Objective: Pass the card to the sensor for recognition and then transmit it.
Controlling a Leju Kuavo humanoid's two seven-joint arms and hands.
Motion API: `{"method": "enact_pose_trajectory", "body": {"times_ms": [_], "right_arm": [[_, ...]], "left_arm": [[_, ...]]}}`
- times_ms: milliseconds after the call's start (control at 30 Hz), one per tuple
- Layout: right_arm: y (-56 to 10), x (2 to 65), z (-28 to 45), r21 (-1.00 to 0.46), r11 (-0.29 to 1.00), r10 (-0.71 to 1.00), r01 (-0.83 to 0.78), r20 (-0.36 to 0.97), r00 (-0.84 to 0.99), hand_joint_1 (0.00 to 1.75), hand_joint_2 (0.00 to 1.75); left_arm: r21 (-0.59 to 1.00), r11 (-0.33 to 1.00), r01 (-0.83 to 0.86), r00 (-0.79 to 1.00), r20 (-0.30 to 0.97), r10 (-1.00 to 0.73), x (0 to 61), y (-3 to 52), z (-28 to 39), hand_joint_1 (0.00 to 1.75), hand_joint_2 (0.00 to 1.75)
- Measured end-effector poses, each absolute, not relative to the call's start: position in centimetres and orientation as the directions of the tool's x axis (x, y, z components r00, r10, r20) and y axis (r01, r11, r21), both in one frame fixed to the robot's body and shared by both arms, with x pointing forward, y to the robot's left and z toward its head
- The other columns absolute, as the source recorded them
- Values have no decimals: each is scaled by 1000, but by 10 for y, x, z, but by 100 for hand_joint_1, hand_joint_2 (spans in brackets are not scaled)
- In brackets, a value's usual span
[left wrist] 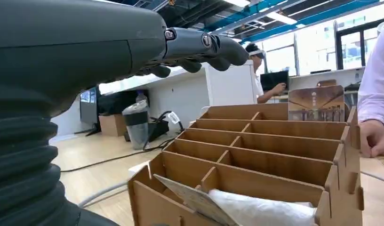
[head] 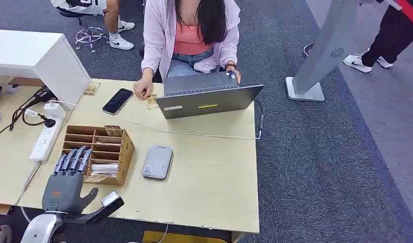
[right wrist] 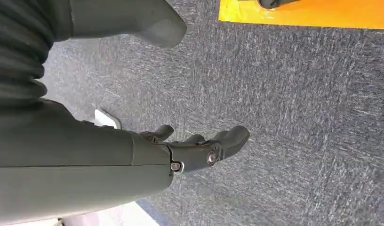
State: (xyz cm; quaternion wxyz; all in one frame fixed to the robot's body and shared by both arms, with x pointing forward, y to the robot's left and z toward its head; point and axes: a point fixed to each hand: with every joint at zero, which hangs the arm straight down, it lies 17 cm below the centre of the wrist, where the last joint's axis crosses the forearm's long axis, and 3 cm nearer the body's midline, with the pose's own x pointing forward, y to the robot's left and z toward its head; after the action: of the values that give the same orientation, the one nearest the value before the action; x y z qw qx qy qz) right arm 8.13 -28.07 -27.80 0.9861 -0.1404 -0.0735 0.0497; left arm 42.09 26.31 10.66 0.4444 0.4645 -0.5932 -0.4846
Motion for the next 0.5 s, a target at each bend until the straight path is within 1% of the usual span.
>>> {"method": "enact_pose_trajectory", "body": {"times_ms": [500], "right_arm": [[-279,81,-278,-279,956,132,-92,131,983,0,175]], "left_arm": [[991,96,-89,-127,84,-988,422,276,94,0,175]]}}
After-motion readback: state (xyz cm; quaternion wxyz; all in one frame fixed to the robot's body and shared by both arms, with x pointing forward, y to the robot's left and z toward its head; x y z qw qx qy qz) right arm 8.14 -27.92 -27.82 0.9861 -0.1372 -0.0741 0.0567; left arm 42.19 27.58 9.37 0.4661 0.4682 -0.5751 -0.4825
